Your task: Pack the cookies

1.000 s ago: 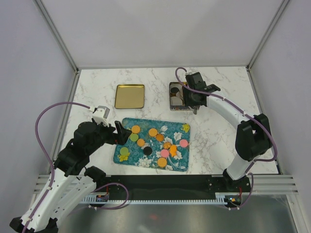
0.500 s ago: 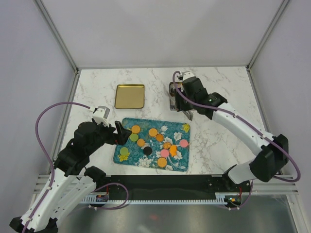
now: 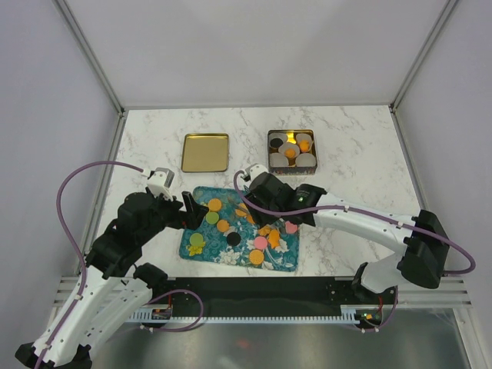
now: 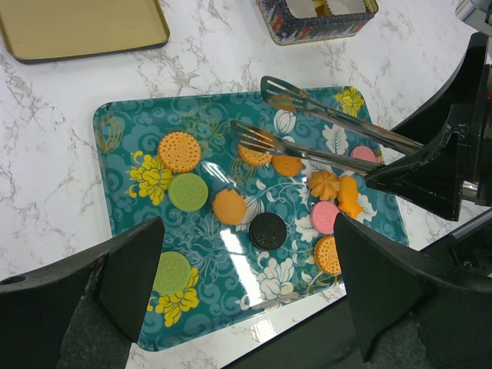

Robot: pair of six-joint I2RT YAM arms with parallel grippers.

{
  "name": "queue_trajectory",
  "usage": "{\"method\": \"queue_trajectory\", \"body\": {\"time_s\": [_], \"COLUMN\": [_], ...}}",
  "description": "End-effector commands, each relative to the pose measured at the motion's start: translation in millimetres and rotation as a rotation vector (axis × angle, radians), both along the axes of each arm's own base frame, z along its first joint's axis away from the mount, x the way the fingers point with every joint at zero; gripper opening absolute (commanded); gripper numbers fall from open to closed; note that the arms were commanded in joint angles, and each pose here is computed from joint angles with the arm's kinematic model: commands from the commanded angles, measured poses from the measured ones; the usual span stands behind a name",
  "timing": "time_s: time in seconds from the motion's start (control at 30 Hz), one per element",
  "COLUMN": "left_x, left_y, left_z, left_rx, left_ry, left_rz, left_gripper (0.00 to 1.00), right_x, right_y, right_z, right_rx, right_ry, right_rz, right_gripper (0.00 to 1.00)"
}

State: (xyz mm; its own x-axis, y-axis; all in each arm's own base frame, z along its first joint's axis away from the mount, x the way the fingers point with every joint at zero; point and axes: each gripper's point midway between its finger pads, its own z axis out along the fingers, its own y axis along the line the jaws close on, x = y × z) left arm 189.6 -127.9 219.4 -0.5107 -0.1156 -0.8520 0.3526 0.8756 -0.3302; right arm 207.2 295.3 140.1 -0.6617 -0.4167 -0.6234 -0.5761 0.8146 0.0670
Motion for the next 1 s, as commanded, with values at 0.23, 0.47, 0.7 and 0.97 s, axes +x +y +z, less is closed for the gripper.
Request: {"method": "queue_trajectory", "body": {"time_s": [0.23, 0.47, 0.7, 0.97], "left_x": [2.9, 2.4, 2.4, 2.3], "left_y": [-1.0, -1.1, -1.1, -0.7], "left_z": [4.2, 4.3, 4.9, 6.2], "left_rx": [0.007, 0.007, 0.005, 0.004], "left_ry": [-0.024, -0.023, -0.026, -0.03], "left_rz": [-0.006, -0.008, -0.008, -0.006], "left_gripper": [1.0, 1.0, 1.0, 1.0], "right_x": [-0.3, -7.7, -10.3, -15.5], "right_y": [1.5, 1.5, 0.1, 0.1], "right_z": [-13.6, -23.3, -28.0, -34.2], "right_rx": [-0.057, -0.079, -0.09, -0.111], "right_ry": [-0.025, -0.01, 0.0, 0.02], "right_rz": [-0.029, -0.015, -0.011, 0.005], "right_gripper": [0.62, 0.62, 0.6, 0.57]}}
